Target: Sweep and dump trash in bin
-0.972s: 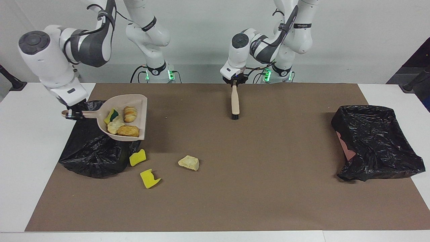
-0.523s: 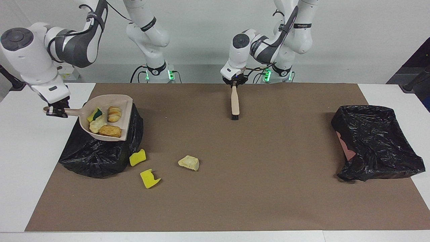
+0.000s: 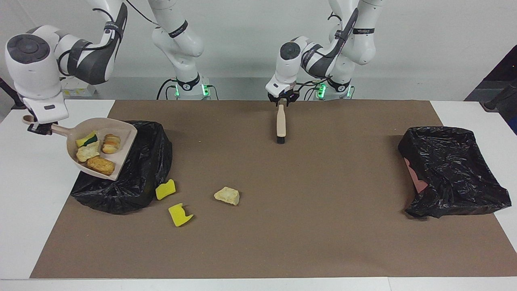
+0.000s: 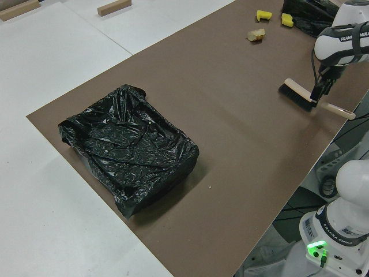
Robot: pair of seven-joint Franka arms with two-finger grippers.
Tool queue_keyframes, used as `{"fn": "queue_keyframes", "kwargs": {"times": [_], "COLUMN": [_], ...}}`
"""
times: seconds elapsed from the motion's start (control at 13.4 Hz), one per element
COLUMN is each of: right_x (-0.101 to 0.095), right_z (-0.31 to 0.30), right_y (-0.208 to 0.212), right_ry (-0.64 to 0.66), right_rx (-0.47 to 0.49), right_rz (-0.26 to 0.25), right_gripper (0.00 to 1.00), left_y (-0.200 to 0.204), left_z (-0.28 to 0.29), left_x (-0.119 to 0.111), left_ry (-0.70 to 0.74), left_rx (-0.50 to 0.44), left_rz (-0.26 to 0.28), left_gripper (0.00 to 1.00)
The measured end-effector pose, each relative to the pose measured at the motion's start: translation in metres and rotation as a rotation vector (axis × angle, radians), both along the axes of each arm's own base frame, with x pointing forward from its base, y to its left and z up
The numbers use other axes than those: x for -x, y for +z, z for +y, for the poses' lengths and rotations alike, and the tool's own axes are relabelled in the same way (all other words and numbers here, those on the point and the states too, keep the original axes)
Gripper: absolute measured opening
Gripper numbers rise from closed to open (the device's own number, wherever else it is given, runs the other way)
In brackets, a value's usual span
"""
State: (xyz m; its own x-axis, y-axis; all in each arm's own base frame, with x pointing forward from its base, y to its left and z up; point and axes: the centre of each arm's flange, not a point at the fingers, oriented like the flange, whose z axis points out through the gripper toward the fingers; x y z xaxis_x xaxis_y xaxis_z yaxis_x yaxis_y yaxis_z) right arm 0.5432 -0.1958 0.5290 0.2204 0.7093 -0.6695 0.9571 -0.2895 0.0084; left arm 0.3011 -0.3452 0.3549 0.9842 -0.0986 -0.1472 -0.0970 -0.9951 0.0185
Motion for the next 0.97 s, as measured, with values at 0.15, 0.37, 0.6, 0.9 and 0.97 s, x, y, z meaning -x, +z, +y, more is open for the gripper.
{"fn": "queue_keyframes", "kwargs": {"times": [0.15,0.37,0.6,0.9,0.97], "right_x": [0.008,0.018,0.025,0.026,0.025], "right_z": [0.01,0.022,0.028,0.041,0.046], "right_y": [0.004,0.009,0.014,0.026,0.032], "right_ry": [-0.06,-0.099,-0.085,-0.033,-0.017], "right_rx": [0.054,0.115,0.202,0.284,0.294], "right_rz": [0.023,0.081,0.119,0.119,0.116], "right_gripper": [0.31,0.31,0.31,0.31,0.31], "left_y": [0.028,0.088,0.16,0.218,0.229], "left_z": [0.01,0.043,0.106,0.18,0.193], "left_x": [-0.046,-0.117,-0.177,-0.216,-0.221], "left_ry": [0.001,-0.001,-0.034,-0.062,-0.068], "left_rx": [-0.016,0.015,0.038,0.03,0.023], "left_rz": [-0.08,-0.155,-0.207,-0.277,-0.285], "left_gripper": [1.0,1.0,1.0,1.0,1.0]}}
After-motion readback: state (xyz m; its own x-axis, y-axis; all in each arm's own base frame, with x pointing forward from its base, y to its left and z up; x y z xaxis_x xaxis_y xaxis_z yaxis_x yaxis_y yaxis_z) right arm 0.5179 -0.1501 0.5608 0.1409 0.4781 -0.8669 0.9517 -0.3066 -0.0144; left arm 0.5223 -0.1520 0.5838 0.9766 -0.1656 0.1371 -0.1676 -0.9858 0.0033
